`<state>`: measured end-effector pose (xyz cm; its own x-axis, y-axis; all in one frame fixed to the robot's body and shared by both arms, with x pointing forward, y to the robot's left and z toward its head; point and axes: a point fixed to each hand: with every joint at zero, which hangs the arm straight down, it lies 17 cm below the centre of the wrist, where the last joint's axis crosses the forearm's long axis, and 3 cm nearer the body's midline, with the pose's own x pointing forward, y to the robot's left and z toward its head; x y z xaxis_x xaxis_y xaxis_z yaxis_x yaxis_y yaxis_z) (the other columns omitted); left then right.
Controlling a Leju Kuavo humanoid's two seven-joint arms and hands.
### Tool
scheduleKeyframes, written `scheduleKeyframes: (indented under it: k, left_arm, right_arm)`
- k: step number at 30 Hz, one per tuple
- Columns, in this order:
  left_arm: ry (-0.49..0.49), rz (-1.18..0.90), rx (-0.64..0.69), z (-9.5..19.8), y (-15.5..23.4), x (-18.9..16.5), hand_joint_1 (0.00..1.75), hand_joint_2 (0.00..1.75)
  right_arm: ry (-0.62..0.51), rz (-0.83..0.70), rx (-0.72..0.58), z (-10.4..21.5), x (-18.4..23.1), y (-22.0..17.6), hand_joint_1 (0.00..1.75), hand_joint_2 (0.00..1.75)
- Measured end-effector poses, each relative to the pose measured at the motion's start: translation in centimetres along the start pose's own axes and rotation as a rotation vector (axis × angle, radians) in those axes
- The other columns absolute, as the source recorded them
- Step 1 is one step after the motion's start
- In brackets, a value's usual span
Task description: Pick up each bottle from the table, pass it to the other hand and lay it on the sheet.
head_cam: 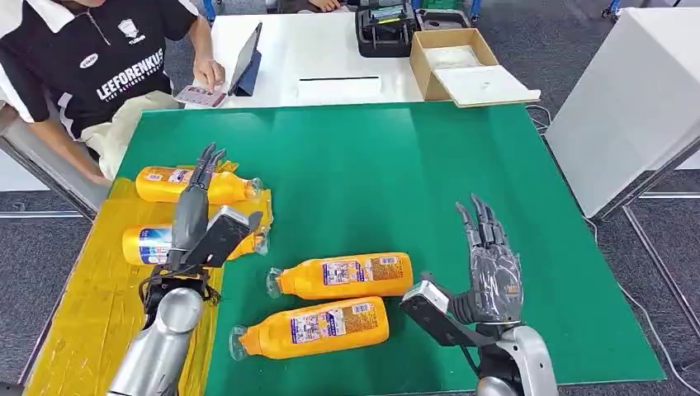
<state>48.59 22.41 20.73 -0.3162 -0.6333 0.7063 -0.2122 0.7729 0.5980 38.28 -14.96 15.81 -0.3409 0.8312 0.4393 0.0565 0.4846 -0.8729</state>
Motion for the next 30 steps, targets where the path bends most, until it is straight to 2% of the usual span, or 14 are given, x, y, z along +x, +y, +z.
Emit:
scheduleKeyframes:
  k: [6,9,16,22,30]
  left_arm:
    - [-0.009,0.020,0.009,0.1,0.3,0.3,0.00,1.75]
    - [-0.028,0.106,0.007,0.1,0.3,1.0,0.00,1.75]
    - [-0.054,0.194,-0.040,-0.7,-1.4,2.6,0.00,1.75]
    - [-0.061,0.227,-0.049,-0.4,-2.5,3.1,0.00,1.75]
    - [-0.064,0.257,-0.070,0.2,-3.5,3.6,0.00,1.75]
  right_arm:
    - [0.003,-0.005,0.016,0.0,-0.1,0.4,0.00,1.75]
    - [0.006,-0.059,0.117,0.3,-0.3,2.5,0.00,1.75]
    - [0.032,-0.064,0.320,1.4,-3.3,7.6,0.00,1.75]
    - [0.032,-0.068,0.399,3.1,-4.6,10.2,0.00,1.75]
    - [0.028,-0.069,0.453,3.5,-4.8,12.1,0.00,1.75]
